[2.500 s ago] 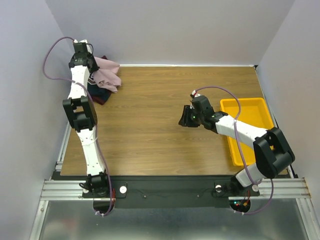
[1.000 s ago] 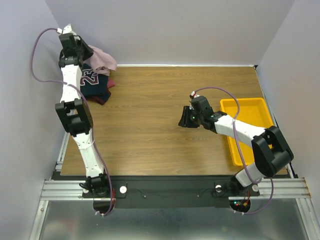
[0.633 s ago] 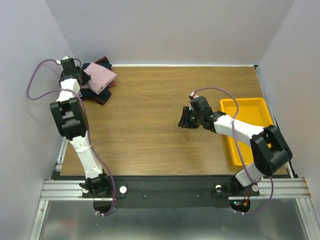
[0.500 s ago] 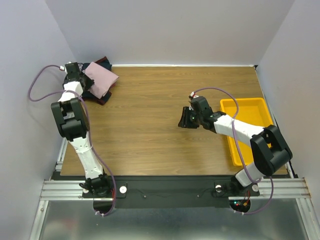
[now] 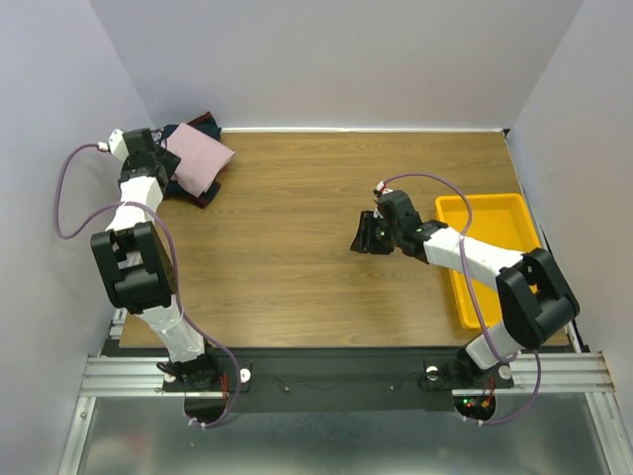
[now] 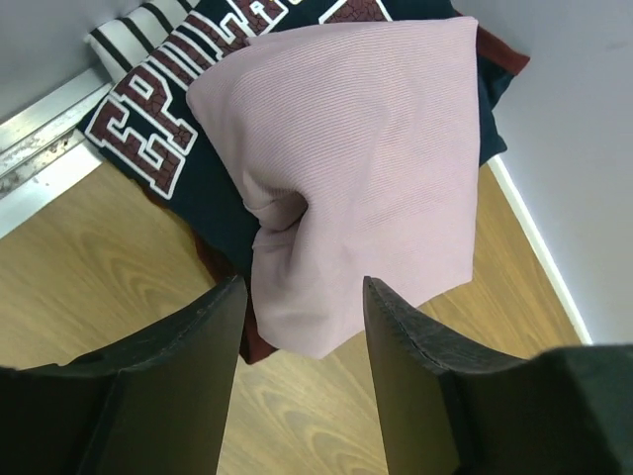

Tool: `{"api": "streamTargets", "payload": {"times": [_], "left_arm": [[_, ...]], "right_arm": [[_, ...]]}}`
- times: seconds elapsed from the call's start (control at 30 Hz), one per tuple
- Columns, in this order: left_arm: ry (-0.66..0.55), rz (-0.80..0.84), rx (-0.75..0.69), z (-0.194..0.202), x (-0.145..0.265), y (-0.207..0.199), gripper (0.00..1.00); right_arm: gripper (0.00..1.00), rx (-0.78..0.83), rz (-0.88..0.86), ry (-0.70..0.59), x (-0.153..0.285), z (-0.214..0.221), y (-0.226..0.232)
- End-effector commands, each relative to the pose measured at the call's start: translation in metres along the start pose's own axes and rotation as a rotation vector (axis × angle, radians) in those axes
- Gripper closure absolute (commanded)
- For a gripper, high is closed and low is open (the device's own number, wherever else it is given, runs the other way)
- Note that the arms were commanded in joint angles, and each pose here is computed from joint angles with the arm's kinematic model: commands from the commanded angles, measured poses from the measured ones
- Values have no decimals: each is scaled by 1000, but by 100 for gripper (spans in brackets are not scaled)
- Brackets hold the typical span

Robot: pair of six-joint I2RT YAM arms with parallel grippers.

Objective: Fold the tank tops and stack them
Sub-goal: Neatly place the folded tank top to the corner

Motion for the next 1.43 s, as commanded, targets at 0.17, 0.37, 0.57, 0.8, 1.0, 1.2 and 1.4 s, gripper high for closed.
{"api": "streamTargets", "payload": {"times": [0.17, 0.37, 0.57, 0.8, 1.0, 1.2, 1.4], "left_arm": [[-65, 34, -34, 8, 43, -36, 39], [26, 216, -184, 79, 98, -100, 39], [152, 435, -430, 180, 173, -140, 39], [237, 625, -531, 258, 234, -133, 39], [298, 737, -585, 303, 273, -129, 39], [315, 788, -599, 312, 283, -131, 39], [295, 807, -601, 305, 288, -136, 39]], "right_arm": [[50, 5, -47, -97, 19, -25, 15], [42, -3, -4, -184, 30, -39, 13], [36, -12, 18, -264, 48, -47, 10], [32, -21, 87, -361, 67, -51, -5], [31, -36, 120, -376, 70, -45, -15], [31, -59, 130, -411, 78, -46, -19], [31, -70, 138, -469, 90, -54, -18]]}}
Point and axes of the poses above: each gripper's point midway between its finger pads, its own x axis back along the fingers, its own y axis along the line the jaws close on, z = x × y, the point moved 3 cm from there along x, back along the fingers, and after that the axes turned 4 degrees about -x, right-handed, at the moved point
